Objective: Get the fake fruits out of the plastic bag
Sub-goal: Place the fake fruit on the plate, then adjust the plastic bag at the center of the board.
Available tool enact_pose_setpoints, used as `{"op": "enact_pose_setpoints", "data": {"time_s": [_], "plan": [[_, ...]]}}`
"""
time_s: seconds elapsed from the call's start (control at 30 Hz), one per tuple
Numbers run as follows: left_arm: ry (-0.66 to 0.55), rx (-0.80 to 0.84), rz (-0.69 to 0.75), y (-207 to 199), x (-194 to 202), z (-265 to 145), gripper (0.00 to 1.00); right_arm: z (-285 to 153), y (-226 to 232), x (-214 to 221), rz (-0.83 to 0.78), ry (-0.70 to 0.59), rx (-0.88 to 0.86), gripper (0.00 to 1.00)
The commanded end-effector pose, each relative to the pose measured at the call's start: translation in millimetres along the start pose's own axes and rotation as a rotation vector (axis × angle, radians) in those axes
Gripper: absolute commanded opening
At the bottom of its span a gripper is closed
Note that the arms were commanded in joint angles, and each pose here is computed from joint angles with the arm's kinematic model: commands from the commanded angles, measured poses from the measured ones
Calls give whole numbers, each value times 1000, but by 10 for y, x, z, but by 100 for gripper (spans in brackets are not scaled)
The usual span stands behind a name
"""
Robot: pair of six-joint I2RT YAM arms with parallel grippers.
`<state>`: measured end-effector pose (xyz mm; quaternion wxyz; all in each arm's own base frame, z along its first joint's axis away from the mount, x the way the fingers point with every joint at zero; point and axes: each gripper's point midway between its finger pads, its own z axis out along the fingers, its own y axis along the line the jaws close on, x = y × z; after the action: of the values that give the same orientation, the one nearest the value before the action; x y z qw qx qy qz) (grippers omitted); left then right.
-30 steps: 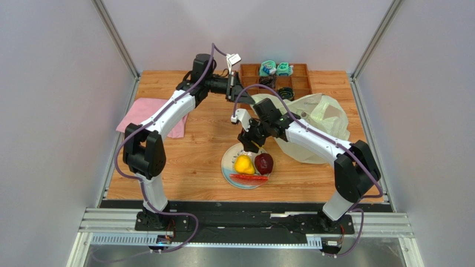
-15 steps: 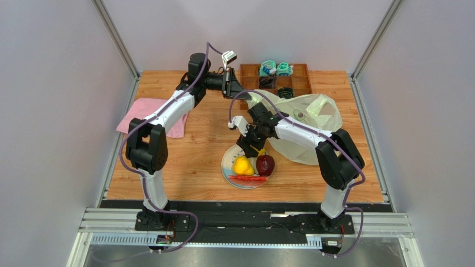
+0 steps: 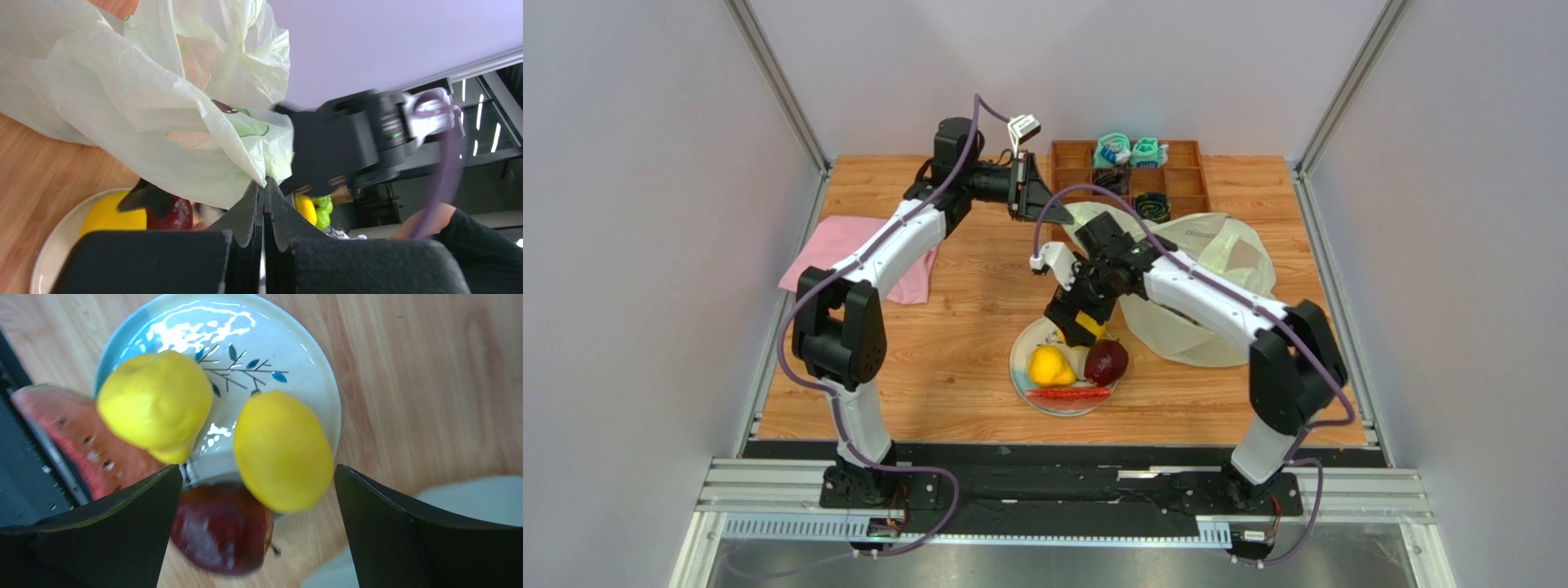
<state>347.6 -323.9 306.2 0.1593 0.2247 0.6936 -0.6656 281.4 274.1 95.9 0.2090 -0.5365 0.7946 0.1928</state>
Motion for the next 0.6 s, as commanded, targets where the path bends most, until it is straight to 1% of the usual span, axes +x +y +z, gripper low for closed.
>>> {"op": "enact_pose_setpoints", "data": {"time_s": [0.0, 0.03, 0.07, 0.17, 0.27, 0.37, 0.4, 0.47, 0.5, 0.57], "plan": [[6, -16, 114, -349, 53, -17, 0, -1080, 269, -385, -97, -157, 47, 100], [14, -19, 105, -359, 88, 3, 0, -1371, 318, -398, -114, -204, 103, 100], [16, -18, 107, -378, 105, 9, 0, -1496, 333, -395, -88, -227, 138, 100], [46, 10, 107, -487, 180, 72, 0, -1808, 348, -353, -86, -301, 222, 99], [73, 18, 96, -530, 276, 134, 0, -1898, 202, -193, -8, -306, 297, 93], [90, 17, 89, -535, 364, 177, 0, -1951, -89, -22, 114, -316, 380, 86], [91, 15, 89, -559, 383, 176, 0, -2014, -246, 22, 173, -336, 424, 73], [97, 15, 116, -620, 432, 172, 0, -1935, -391, 198, 205, -280, 469, 56], [103, 6, 110, -632, 472, 164, 0, -1864, -448, 318, 208, -221, 483, 38], [108, 1, 148, -692, 551, 137, 0, -1728, -470, 621, 213, -102, 497, 29]]}}
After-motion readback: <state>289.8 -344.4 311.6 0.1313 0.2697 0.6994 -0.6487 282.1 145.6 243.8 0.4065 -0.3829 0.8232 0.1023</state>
